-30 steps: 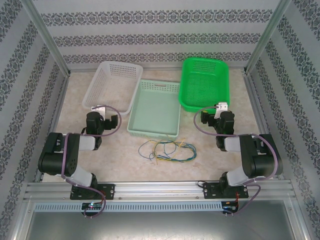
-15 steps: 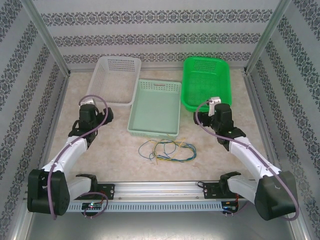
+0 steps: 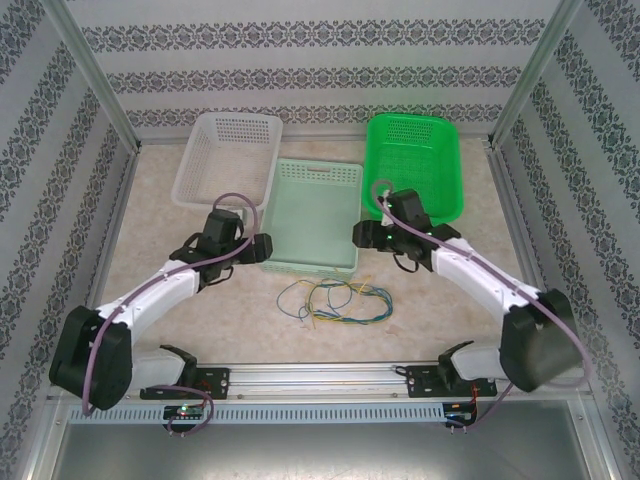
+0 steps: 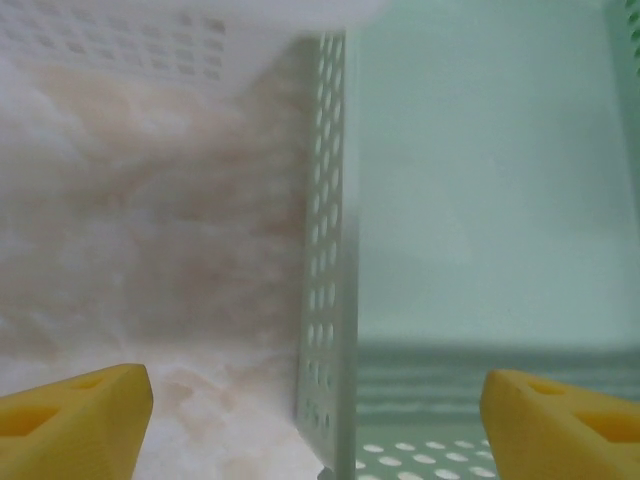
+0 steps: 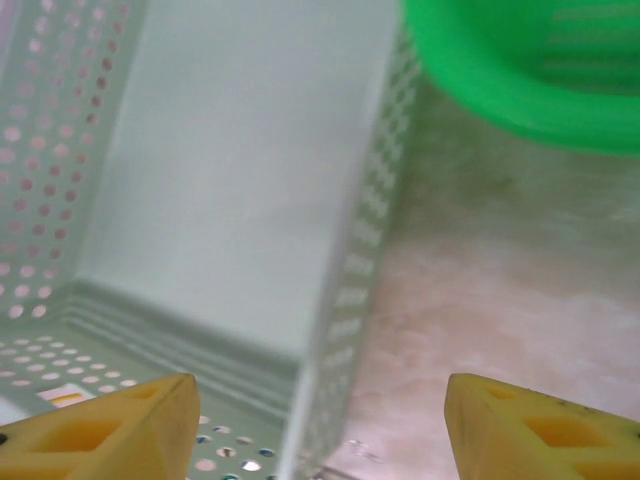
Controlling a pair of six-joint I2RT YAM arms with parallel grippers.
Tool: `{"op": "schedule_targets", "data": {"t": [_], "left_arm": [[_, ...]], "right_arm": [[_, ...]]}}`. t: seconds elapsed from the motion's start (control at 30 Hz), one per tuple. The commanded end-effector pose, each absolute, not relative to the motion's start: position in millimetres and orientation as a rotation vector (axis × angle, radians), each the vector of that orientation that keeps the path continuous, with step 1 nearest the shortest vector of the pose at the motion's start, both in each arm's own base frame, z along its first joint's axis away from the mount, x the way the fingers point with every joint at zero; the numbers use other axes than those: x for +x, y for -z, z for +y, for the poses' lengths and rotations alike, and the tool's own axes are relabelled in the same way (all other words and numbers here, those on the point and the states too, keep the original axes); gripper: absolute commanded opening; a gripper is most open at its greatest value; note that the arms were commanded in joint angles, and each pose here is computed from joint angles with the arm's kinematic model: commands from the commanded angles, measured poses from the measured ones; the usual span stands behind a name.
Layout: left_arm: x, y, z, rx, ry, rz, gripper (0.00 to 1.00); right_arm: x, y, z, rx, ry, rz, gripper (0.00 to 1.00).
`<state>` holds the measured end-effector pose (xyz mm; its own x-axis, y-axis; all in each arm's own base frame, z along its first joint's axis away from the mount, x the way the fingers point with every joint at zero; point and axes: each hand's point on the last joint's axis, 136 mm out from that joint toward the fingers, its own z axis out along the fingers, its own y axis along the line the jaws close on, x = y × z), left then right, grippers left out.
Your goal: Untangle the cables
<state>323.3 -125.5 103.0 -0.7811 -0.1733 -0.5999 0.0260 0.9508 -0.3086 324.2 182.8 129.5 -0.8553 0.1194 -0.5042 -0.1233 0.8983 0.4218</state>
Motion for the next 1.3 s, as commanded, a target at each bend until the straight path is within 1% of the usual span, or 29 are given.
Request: {"op": "schedule_targets", "data": {"t": [0.0, 0.07, 0.13, 0.17, 0.23, 0.3, 0.33, 0.37, 0.43, 0.53, 0.57, 0.63, 0.7, 0.77, 0.83, 1.0, 1.07, 1.1, 1.17, 1.2, 1.27], "left_arm": [[317, -88, -133, -0.126, 0.436, 2.506, 0.82], [318, -84, -138, -0.121, 0.454, 2.523, 0.79], [321, -82, -142, -0.113, 0.462, 2.534, 0.74], [324, -83, -145, -0.109, 0.47, 2.53, 0.71], [331, -86, -152, -0.104, 0.495, 2.518, 0.62], [339, -88, -159, -0.099, 0.515, 2.512, 0.51], [343, -87, -161, -0.1, 0.518, 2.512, 0.46], [347, -88, -165, -0.096, 0.524, 2.51, 0.42], [356, -88, -171, -0.098, 0.529, 2.508, 0.38], [371, -86, -177, -0.113, 0.519, 2.505, 0.35], [376, -85, -178, -0.121, 0.508, 2.505, 0.35], [388, -85, -177, -0.147, 0.471, 2.504, 0.35], [396, -85, -178, -0.16, 0.451, 2.507, 0.36], [400, -89, -182, -0.152, 0.45, 2.501, 0.38], [400, -94, -185, -0.129, 0.434, 2.489, 0.42], [394, -101, -179, -0.116, 0.352, 2.489, 0.59], [391, -107, -179, -0.113, 0.349, 2.471, 0.71], [390, -110, -180, -0.109, 0.343, 2.463, 0.75], [388, -121, -179, -0.095, 0.325, 2.438, 0.82], [387, -125, -180, -0.082, 0.319, 2.429, 0.83], [387, -136, -181, -0.048, 0.315, 2.399, 0.9]], "right_arm": [[317, -106, 194, 0.041, -0.595, 2.664, 0.63], [318, -98, 201, 0.03, -0.583, 2.703, 0.61], [322, -92, 203, 0.031, -0.545, 2.735, 0.55], [324, -89, 203, 0.035, -0.529, 2.746, 0.49], [330, -87, 203, 0.04, -0.507, 2.753, 0.3], [337, -88, 201, 0.054, -0.469, 2.747, 0.16], [342, -90, 199, 0.062, -0.437, 2.738, 0.12], [346, -92, 197, 0.07, -0.413, 2.73, 0.12], [357, -97, 194, 0.084, -0.386, 2.714, 0.11], [376, -106, 194, 0.089, -0.378, 2.691, 0.12], [381, -109, 195, 0.091, -0.379, 2.685, 0.14], [387, -111, 197, 0.091, -0.393, 2.692, 0.25], [387, -115, 200, 0.085, -0.418, 2.688, 0.4], [380, -120, 200, 0.079, -0.429, 2.678, 0.51], [368, -128, 196, 0.073, -0.445, 2.658, 0.68], [325, -147, 183, 0.071, -0.489, 2.616, 0.7], [299, -149, 175, 0.071, -0.502, 2.635, 0.68], [288, -148, 172, 0.07, -0.505, 2.653, 0.68], [263, -145, 168, 0.063, -0.525, 2.706, 0.66], [252, -142, 167, 0.063, -0.539, 2.736, 0.66], [233, -136, 174, 0.075, -0.616, 2.781, 0.63]]}}
